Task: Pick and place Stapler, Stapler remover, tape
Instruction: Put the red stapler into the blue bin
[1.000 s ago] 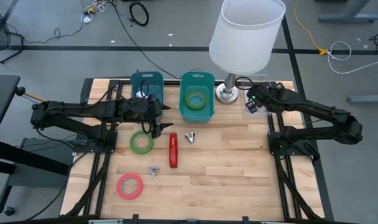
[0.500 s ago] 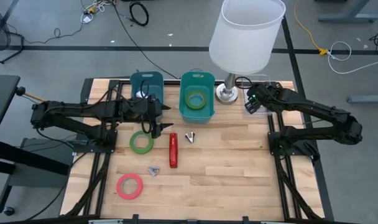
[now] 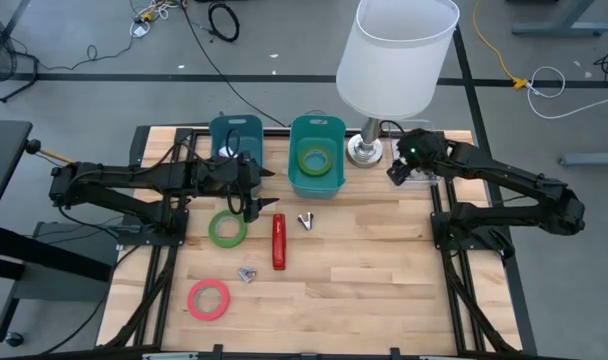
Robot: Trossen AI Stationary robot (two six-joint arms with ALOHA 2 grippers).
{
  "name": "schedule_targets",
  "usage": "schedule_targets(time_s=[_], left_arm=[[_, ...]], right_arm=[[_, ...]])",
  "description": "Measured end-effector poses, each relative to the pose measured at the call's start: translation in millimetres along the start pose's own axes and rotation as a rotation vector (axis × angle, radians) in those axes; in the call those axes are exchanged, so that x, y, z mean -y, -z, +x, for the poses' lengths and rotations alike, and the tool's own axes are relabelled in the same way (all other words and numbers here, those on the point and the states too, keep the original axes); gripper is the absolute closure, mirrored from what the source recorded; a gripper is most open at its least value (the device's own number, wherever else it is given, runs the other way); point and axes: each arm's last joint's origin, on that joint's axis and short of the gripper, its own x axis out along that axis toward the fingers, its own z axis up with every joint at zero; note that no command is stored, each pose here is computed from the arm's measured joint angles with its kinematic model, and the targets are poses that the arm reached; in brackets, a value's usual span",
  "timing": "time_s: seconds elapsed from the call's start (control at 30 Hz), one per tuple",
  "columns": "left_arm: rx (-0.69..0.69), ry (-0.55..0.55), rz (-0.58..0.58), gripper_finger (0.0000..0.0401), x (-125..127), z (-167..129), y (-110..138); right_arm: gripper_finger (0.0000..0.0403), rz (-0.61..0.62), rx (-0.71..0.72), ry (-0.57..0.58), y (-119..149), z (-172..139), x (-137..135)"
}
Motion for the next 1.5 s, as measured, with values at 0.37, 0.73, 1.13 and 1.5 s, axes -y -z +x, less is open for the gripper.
schedule_targets(time_s=[0.37,0.73,1.13,1.5], left_arm=[[0.0,0.0,0.0,0.0057,0.0,0.0,0.0],[-0.001,0.0,0.001,0.0057,0.0,0.0,0.1],[-0.007,0.08,-0.103,0.0057,7.2,-0.2,0.4],[-0.037,0.172,-0.09,0.0057,37.3,-0.7,4.4]], right_arm=[[0.0152,-0.038,0.168,-0.335,-7.5,-20.5,-11.3],[0.0163,-0.085,0.155,-0.564,1.8,-39.4,-48.5],[0.0163,-0.076,0.243,-0.58,13.7,-64.1,-81.0],[0.0163,-0.074,0.316,-0.603,15.3,-74.5,-90.7]])
